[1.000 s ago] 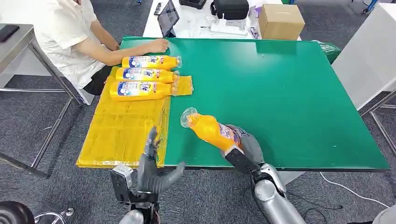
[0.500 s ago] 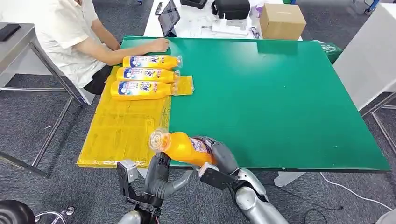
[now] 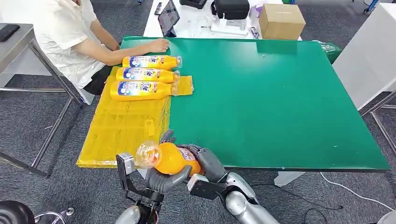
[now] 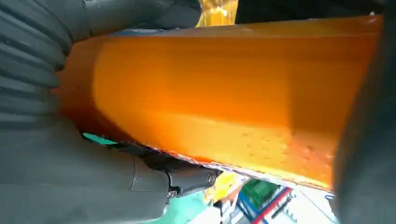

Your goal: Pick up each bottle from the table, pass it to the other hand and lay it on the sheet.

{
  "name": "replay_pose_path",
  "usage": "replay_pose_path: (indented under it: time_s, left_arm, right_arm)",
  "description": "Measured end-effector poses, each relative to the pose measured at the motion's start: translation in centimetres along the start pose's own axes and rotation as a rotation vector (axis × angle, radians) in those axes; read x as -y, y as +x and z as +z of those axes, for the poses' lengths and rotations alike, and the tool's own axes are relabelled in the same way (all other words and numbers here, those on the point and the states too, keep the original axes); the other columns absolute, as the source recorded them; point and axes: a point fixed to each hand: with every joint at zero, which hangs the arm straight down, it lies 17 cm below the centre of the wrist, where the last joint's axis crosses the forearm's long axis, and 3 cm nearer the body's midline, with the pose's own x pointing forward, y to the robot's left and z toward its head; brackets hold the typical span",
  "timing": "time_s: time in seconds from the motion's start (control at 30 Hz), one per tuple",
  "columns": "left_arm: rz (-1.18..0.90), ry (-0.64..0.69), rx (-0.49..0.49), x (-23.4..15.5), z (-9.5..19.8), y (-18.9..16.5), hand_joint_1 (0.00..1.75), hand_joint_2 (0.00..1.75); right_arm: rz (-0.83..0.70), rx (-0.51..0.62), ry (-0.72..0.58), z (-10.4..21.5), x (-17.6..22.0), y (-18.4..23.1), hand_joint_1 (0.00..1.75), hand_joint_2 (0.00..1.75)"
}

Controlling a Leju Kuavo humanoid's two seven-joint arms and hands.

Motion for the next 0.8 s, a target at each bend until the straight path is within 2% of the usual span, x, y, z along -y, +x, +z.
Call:
replay_pose_path:
  time_s: [0.1,0.17,0.2,0.23,0.27,0.4,0.43,0.8]
  left_arm:
    - [0.028,0.000,0.009,-0.2,-0.1,0.3,1.75,1.75]
    - [0.032,-0.002,0.023,-0.2,-0.1,0.6,1.75,1.75]
    - [0.032,-0.001,0.027,-0.3,-0.1,0.7,1.75,1.75]
    - [0.032,0.001,0.029,-0.3,-0.1,0.8,1.75,1.75]
    - [0.033,0.002,0.031,-0.4,-0.2,0.8,1.75,1.75]
    - [0.046,-0.003,0.036,-0.4,-0.2,1.0,1.75,1.75]
    - [0.050,-0.006,0.033,-0.4,-0.2,1.0,1.75,1.75]
    - [0.118,0.080,0.012,-2.8,-0.9,1.3,1.75,1.75]
  right_arm:
    - [0.001,0.008,0.010,-0.4,0.0,0.1,1.64,1.75]
    - [0.000,0.012,0.015,-0.7,-0.1,0.1,1.40,1.75]
    - [0.000,0.013,0.018,-0.8,-0.1,0.1,1.40,1.75]
    - [-0.004,0.012,0.022,-0.8,-0.2,0.1,0.44,1.75]
    - [-0.008,0.011,0.024,-0.8,-0.4,0.1,0.00,1.75]
    - [-0.027,0.007,0.028,-0.8,-0.8,0.0,0.00,1.75]
    - [-0.031,0.007,0.027,-0.8,-0.8,0.0,0.00,0.00]
    - [-0.032,0.019,-0.072,-1.8,-0.5,1.1,0.00,0.00]
